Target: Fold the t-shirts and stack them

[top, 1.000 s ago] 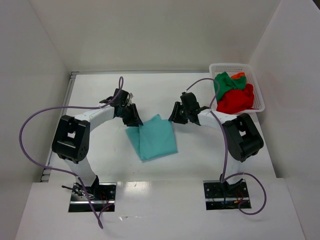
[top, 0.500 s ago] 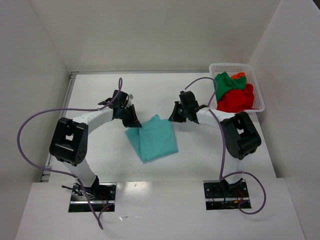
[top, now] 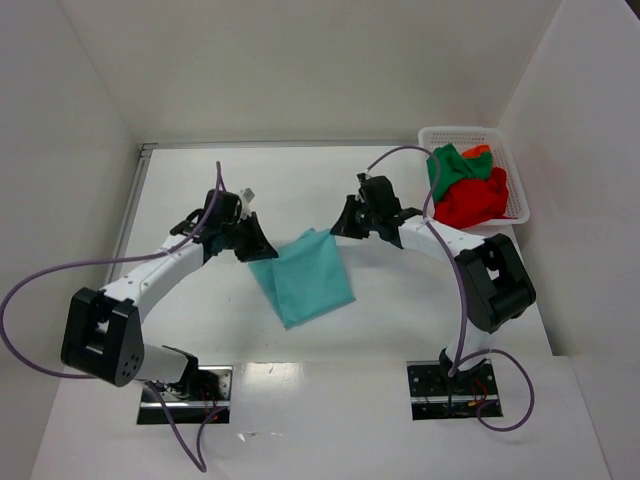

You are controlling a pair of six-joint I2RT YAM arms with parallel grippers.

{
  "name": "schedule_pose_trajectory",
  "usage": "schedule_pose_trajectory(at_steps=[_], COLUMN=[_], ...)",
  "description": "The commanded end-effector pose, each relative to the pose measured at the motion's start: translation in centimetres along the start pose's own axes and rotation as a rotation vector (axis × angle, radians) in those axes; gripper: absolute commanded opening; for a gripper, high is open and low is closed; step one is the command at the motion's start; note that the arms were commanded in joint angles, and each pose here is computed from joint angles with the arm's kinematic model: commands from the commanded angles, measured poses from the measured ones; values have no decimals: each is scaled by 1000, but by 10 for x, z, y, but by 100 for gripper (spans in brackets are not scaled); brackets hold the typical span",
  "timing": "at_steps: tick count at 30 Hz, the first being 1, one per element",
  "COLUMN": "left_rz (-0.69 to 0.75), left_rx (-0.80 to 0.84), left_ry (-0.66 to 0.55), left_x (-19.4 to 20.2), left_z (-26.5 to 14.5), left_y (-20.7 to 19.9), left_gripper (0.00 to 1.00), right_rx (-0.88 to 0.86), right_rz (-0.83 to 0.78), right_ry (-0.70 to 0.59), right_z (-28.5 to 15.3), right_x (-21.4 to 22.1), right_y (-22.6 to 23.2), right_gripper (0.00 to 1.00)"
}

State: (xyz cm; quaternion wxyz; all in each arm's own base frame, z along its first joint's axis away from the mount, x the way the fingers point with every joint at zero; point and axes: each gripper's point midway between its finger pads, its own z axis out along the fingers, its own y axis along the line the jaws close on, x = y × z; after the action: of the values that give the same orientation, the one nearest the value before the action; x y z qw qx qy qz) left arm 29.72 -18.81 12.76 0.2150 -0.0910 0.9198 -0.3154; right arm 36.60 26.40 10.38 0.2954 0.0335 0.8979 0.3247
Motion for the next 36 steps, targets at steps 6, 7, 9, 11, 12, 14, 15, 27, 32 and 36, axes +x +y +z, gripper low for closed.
schedule_pose_trajectory(at_steps=[6,7,9,11,12,14,15,27,32,36], left_rz=[-97,-96,-104,-118,-121,-133,-155,-244,-241,-200], left_rx=[-24,-33,-37,-66,-80,-95,-112,-219,-240,-192], left_ry=[-40,-53,-74,-89,-87,-89,-98,-51,-144,-284], left_x=[21,22,19,18,19,19,16,19,-8,-47], left_z=[-19,-23,-26,-24,-24,-24,-23,-2,-9,-37], left_y=[8,10,10,16,19,22,27,61,58,42], left_gripper=[0,0,0,0,0,0,0,24,61,80], right_rx=[-125,-126,-135,-135,-142,-130,-136,-105,-94,-117], right_rz=[-93,-94,-97,-107,-109,-105,-116,-134,-142,-159], right_ry=[-41,-42,-53,-54,-63,-48,-57,26,21,4], right_z=[-5,-6,-5,-3,-2,7,9,44,42,28], right_x=[-15,-17,-23,-25,-31,-30,-35,-24,-25,-29], right_y=[56,58,63,63,68,65,68,53,52,60], right_gripper=[8,8,8,8,8,8,8,21,23,23])
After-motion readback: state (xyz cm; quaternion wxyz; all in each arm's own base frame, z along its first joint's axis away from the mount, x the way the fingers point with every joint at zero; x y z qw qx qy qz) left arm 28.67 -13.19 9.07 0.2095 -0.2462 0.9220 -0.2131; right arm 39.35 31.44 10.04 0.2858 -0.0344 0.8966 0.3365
